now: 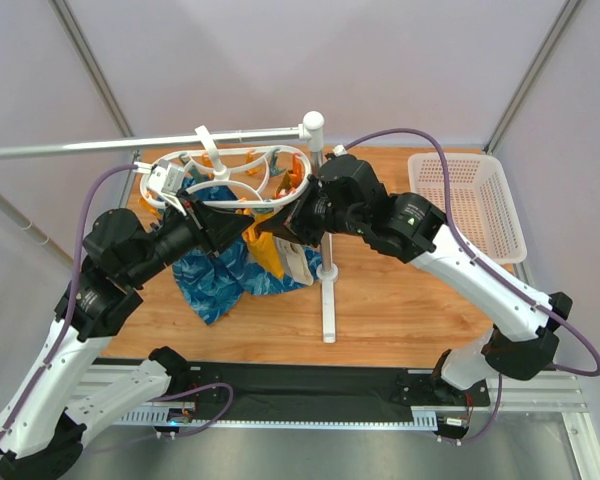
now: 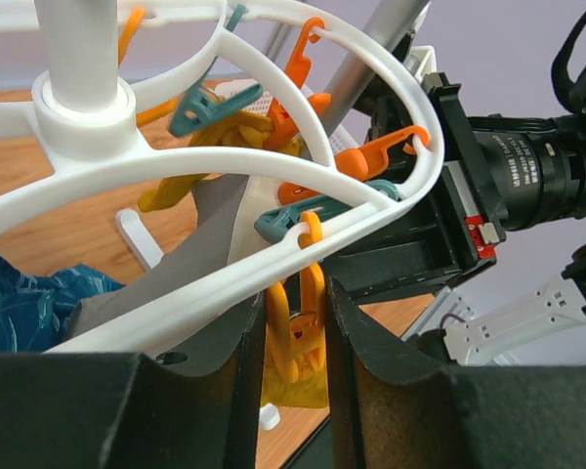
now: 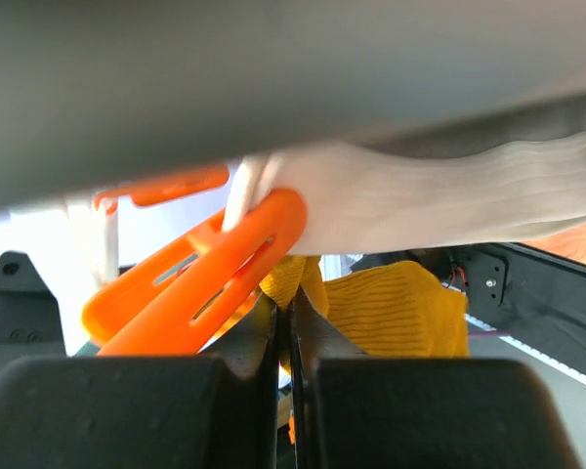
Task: Clip the socks to the hanger
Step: Clamp the sock onto the hanger.
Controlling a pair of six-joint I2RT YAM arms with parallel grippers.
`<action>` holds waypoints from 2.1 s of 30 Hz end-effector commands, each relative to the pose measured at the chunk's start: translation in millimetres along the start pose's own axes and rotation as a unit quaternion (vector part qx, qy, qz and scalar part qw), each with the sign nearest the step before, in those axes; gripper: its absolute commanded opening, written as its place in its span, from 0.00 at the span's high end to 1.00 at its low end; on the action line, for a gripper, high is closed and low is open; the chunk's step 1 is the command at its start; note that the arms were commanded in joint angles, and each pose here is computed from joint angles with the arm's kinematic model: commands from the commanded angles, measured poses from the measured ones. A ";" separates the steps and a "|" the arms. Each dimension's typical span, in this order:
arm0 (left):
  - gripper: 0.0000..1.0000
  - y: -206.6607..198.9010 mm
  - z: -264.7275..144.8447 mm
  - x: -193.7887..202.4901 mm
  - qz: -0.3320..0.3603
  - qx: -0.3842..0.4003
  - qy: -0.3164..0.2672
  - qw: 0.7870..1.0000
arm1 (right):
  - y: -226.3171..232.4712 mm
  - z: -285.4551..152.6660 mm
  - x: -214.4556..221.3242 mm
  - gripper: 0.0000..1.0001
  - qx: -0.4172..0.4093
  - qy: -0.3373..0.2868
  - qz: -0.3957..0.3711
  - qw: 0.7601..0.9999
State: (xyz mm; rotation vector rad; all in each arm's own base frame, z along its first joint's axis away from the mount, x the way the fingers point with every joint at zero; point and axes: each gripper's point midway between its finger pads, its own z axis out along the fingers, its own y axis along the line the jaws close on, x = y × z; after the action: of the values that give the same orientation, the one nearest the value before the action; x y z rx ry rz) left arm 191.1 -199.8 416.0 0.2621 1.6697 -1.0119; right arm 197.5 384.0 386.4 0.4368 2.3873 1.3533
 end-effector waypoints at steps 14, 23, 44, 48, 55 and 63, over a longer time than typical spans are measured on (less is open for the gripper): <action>1.00 2.7 7.1 17.4 0.016 0.008 0.033 0.999 | 13.3 -28.4 29.0 1.00 -0.066 0.059 0.000 0.996; 1.00 0.0 6.6 20.4 0.013 0.017 0.038 0.999 | 18.6 -17.8 26.6 1.00 -0.076 0.056 0.011 0.995; 1.00 -3.5 0.1 20.3 0.020 0.022 0.043 0.999 | 19.9 -13.1 19.6 1.00 -0.075 0.047 0.009 0.996; 1.00 0.1 2.0 21.2 0.027 0.016 0.044 0.999 | 26.4 -23.3 19.7 1.00 -0.087 0.048 0.010 0.995; 1.00 -2.1 3.3 23.9 0.031 0.026 0.052 0.998 | 30.7 -22.8 13.1 1.00 -0.097 0.042 0.019 0.994; 1.00 -2.2 -2.0 29.2 0.041 0.030 0.061 0.997 | 30.3 -17.3 0.4 1.00 -0.097 0.033 0.032 0.994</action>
State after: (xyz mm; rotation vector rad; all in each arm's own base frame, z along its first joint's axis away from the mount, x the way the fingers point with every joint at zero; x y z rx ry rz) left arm 195.8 -202.8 412.5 0.3297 1.6495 -0.9702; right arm 181.4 384.1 387.9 0.4328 2.3919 1.5227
